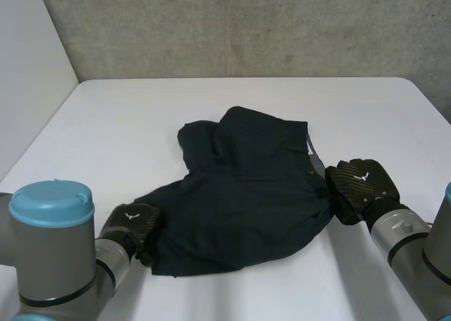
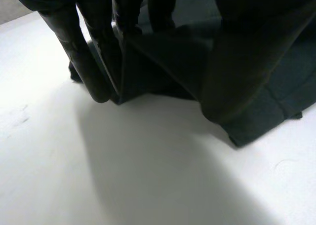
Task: Fold the shorts.
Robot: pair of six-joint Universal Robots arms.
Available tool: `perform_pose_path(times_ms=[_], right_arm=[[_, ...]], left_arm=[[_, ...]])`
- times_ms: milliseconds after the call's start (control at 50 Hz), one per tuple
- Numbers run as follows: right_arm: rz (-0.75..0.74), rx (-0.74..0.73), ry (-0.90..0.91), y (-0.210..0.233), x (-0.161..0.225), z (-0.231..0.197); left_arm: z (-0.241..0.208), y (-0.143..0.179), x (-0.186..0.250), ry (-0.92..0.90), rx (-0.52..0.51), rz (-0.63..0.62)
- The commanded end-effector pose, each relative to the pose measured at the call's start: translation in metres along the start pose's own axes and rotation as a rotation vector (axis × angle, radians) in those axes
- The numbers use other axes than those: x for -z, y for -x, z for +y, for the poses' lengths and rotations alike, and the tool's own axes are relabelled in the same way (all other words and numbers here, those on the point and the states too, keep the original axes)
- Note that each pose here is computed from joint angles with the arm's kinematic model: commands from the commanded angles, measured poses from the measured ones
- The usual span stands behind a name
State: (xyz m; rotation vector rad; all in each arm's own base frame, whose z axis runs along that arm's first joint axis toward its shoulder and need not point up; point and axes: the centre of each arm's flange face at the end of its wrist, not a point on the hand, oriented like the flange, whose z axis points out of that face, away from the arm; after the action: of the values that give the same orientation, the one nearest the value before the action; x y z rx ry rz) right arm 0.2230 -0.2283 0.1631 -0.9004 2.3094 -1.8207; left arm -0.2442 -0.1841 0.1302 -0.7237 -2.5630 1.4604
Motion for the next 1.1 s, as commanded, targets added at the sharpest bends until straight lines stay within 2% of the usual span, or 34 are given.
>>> perform_pose_path(times_ms=[20, 140, 220, 320, 400, 500, 640, 780, 920, 1100], right_arm=[[0.006, 0.009, -0.019, -0.002, 0.002, -0.007], [0.020, 0.043, -0.063, -0.012, 0.025, -0.042], [0.000, 0.089, -0.030, -0.013, 0.041, -0.052], [-0.034, 0.163, 0.056, -0.010, 0.056, -0.049], [-0.032, 0.224, 0.036, -0.011, 0.067, -0.062], [-0.033, 0.248, 0.031, -0.012, 0.076, -0.067], [-0.136, 0.174, 0.130, 0.011, 0.055, -0.042], [-0.097, 0.017, 0.186, 0.020, 0.027, -0.029], [-0.080, -0.042, 0.186, 0.020, 0.014, -0.026], [-0.045, -0.043, 0.128, 0.016, 0.006, -0.035]], left_arm=[[-0.011, -0.003, 0.003, -0.042, -0.001, 0.005], [-0.069, 0.013, 0.038, -0.263, 0.022, -0.033], [-0.088, 0.030, 0.041, -0.319, 0.045, -0.080], [-0.083, 0.038, 0.043, -0.227, 0.012, -0.087], [-0.076, 0.034, 0.062, -0.136, -0.068, -0.039], [-0.079, 0.037, 0.074, -0.159, -0.068, -0.050], [-0.057, 0.035, 0.044, -0.146, -0.075, -0.066], [-0.043, 0.036, 0.024, -0.102, -0.075, -0.116], [-0.047, 0.031, 0.051, -0.164, -0.078, -0.115], [-0.035, 0.011, 0.099, -0.252, -0.108, -0.036]])
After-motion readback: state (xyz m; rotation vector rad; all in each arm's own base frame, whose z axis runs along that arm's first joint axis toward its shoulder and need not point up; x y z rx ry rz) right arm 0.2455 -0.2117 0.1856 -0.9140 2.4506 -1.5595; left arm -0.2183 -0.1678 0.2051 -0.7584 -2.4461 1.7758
